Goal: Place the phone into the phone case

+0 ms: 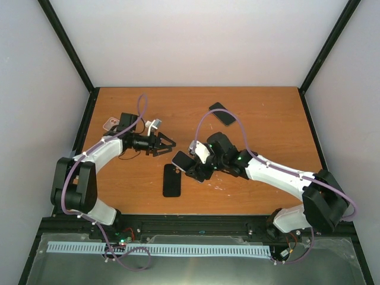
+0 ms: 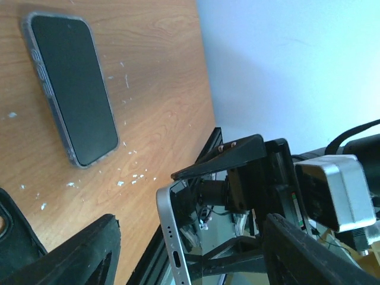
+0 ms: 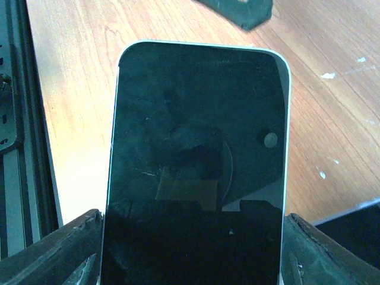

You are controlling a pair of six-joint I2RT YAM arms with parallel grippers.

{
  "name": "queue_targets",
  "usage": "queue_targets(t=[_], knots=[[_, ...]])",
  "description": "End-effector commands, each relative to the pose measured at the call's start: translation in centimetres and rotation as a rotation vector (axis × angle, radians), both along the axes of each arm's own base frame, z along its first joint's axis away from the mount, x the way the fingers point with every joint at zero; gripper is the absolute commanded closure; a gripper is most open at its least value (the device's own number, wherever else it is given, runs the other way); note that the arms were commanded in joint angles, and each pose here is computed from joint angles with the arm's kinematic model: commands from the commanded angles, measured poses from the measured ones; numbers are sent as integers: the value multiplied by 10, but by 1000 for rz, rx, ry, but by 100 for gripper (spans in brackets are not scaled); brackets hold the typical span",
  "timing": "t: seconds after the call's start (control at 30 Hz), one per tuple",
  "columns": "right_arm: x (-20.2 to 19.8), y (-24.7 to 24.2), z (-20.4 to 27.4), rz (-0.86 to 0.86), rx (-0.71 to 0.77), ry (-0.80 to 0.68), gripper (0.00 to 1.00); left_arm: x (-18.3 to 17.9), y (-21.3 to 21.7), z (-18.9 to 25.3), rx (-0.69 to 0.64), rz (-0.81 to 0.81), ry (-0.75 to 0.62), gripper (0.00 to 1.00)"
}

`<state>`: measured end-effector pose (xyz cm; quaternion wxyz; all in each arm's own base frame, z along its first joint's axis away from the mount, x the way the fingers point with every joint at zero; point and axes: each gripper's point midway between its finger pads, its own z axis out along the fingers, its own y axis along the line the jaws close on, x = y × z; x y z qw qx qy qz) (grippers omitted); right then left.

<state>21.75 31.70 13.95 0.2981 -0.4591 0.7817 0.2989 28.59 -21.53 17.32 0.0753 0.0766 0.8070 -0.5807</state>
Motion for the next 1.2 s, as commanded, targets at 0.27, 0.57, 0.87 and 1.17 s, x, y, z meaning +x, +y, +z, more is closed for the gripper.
queue_targets(t=[0.27, 0.57, 0.87, 1.17], knots=[[-4, 25, 43, 97, 91, -126, 48, -28, 0, 0, -73, -46, 1, 44], [-3, 27, 39, 112, 64, -119, 49, -31, -3, -2, -83, -60, 12, 68], [-2, 25, 39, 109, 58, -140, 49, -32, -4, -3, -58, -51, 22, 88], [14, 11, 52, -62, 79, -158, 25, -25, 0, -1, -26, 33, 20, 100]])
